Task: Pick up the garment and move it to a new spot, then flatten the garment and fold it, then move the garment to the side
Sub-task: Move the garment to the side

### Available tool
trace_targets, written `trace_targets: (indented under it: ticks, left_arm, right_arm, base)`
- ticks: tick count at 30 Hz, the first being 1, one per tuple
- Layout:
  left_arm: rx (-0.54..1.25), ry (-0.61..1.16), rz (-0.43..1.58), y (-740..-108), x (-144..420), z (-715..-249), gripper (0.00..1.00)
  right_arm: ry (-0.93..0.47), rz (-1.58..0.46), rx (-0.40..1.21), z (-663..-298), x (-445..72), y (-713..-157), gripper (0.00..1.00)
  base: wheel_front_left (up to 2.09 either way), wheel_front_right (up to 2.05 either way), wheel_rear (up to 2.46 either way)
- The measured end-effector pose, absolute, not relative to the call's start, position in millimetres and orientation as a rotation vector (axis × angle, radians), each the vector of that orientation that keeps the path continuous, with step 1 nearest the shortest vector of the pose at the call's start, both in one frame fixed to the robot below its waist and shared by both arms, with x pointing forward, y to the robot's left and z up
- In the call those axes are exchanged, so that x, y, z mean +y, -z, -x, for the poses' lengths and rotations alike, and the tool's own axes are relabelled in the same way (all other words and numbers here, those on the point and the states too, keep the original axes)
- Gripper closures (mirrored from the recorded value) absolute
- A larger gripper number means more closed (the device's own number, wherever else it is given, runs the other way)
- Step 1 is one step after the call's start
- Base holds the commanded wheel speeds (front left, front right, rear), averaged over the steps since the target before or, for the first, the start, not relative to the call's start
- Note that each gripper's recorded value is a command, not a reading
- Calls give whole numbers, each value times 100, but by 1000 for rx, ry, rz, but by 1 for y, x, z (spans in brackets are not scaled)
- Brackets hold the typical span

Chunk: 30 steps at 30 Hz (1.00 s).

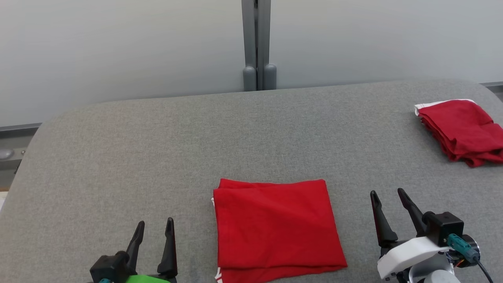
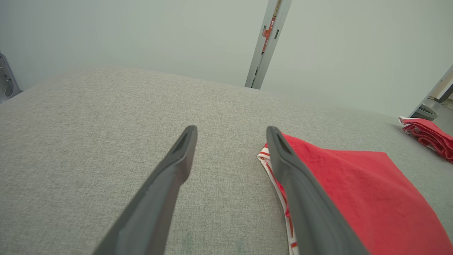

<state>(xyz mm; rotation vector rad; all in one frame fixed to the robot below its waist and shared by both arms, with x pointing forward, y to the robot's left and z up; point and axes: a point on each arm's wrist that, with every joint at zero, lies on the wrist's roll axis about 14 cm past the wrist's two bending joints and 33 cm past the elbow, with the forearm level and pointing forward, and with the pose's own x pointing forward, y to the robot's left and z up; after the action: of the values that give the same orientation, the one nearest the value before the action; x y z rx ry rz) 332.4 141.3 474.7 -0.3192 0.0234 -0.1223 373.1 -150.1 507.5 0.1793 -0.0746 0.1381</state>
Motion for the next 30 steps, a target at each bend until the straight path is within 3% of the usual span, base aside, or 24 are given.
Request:
trace_targets:
  ticks: [15,30]
  left_arm:
    - [31,113,316,-471,144,-328,0]
    - [51,54,337,-463,159,-323,0]
  right_arm:
    - [-224,-75,1,-389,-124,-498,0]
    - [-357,1,413,-394,-80,-421,0]
  base:
    - [0,0,0]
    - [0,0,0]
